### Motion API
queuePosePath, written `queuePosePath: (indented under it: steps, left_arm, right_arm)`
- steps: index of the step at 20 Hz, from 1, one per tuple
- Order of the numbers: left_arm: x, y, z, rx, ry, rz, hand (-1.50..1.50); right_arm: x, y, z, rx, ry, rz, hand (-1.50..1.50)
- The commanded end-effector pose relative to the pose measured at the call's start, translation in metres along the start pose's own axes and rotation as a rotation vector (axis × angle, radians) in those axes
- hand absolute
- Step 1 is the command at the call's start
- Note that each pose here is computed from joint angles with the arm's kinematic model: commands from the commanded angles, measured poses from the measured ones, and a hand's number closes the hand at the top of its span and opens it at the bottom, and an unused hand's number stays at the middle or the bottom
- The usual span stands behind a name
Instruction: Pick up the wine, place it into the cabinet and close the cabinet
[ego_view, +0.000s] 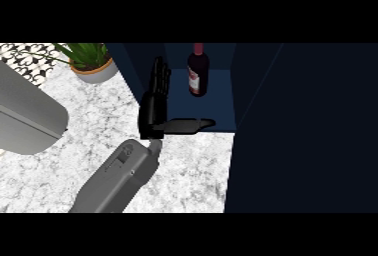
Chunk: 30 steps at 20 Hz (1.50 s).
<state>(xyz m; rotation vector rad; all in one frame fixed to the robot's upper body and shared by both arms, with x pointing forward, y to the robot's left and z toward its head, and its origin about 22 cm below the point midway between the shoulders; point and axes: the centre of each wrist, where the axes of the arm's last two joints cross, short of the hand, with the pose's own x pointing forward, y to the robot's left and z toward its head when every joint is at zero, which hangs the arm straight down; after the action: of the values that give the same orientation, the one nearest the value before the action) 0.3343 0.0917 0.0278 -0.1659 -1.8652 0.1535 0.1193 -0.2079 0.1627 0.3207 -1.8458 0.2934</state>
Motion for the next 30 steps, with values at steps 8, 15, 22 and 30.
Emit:
queuePosePath:
  steps: [8,15,22,30]
  left_arm:
    - [0.022,-0.011,0.092,-0.004,-0.024,0.059,-1.50]
    - [0.043,0.033,0.117,0.015,-0.052,0.032,-1.50]
    - [0.069,0.058,0.147,0.034,-0.047,0.027,-1.50]
    - [0.086,0.105,0.171,0.031,-0.050,0.000,-1.50]
  right_arm:
    - [0.045,0.007,0.028,0.037,-0.075,0.020,-1.50]
    - [0.043,0.014,0.027,0.284,0.016,0.092,1.50]
    - [0.034,0.032,0.025,0.525,0.070,-0.026,1.50]
    - [0.041,0.048,0.016,0.550,0.017,-0.019,1.50]
